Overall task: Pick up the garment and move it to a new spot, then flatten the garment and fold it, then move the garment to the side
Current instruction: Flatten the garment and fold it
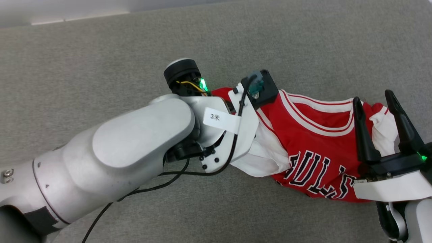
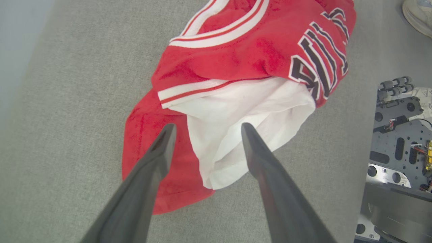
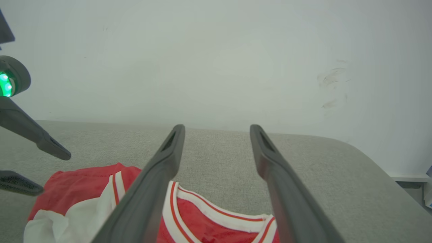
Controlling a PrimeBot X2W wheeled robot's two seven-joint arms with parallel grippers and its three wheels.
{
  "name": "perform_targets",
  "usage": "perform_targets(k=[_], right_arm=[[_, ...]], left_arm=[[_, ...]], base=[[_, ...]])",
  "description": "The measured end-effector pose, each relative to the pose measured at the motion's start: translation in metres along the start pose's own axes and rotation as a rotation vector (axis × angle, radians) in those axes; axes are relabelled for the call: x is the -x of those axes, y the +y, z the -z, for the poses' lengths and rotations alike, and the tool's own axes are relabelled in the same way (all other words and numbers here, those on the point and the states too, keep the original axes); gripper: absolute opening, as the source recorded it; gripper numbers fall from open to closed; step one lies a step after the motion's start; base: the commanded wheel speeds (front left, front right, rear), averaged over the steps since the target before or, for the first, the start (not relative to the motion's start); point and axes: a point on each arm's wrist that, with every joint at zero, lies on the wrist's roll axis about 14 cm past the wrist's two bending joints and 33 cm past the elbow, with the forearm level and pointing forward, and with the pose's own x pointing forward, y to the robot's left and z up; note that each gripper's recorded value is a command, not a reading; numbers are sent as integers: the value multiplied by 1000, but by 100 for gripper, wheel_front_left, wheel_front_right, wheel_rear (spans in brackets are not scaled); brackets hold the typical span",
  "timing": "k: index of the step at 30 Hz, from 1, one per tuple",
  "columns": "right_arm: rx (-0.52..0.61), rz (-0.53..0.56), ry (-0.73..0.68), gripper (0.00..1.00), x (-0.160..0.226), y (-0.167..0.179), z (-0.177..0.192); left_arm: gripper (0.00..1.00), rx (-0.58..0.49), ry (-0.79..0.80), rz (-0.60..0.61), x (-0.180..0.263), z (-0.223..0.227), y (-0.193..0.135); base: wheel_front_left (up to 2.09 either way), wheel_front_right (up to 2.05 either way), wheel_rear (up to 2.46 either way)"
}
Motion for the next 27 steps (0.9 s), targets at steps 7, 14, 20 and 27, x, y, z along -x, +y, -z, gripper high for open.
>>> perform_targets(k=[7, 14, 20, 27], right_arm=[[5, 20, 24, 100, -7, -6, 12], [5, 39, 49, 100, -11, -9, 24], [12, 39, 46, 100, -15, -10, 25], [13, 41, 2, 100, -13, -10, 7]], left_arm=[[100, -12, 234, 140, -31, 56, -35], [100, -27, 351, 189, -45, 94, -44], [0, -54, 374, 178, -44, 100, -42], [0, -86, 270, 106, -26, 80, -37]], base=[[0, 0, 0], [0, 0, 0], [0, 0, 0], [0, 0, 0]])
